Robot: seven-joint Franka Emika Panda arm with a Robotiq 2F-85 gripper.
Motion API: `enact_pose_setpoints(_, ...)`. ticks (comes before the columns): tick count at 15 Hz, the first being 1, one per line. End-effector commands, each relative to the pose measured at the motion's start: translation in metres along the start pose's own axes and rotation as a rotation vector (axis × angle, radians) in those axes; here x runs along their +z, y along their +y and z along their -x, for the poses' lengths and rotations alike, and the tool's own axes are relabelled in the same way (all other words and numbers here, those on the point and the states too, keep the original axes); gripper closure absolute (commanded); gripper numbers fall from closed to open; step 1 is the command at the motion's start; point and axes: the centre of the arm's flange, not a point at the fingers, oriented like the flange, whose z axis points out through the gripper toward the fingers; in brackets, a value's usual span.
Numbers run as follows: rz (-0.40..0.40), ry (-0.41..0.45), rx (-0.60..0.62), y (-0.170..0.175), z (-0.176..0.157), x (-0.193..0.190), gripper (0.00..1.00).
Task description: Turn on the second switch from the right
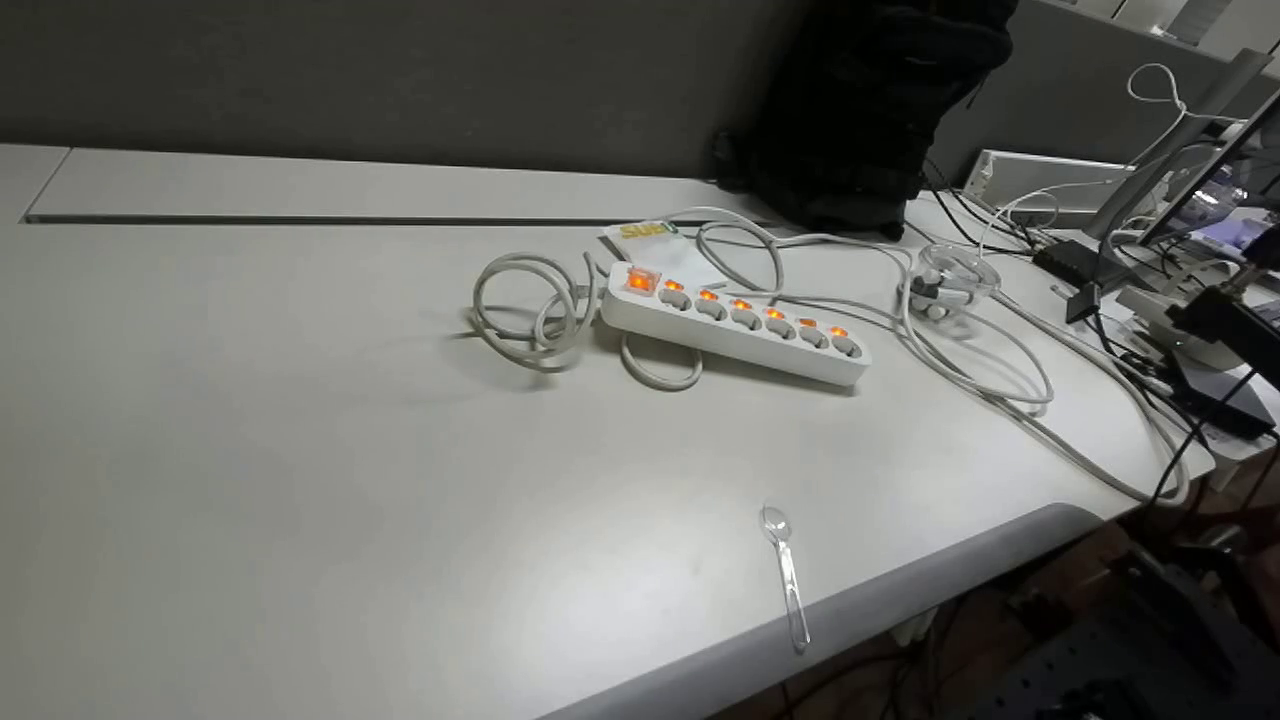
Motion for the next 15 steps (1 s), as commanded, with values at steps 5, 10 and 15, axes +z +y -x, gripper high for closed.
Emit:
enact_pose_setpoints(5,0.139,0.137,0.164,0.060,-0.014,0.055,0.00)
enact_pose_setpoints(10,0.177,0.098,0.326,0.112,-0.009,0.116,0.36)
enact_pose_setpoints(15,0.167,-0.036,0.473,0.154,0.003,0.167,0.72)
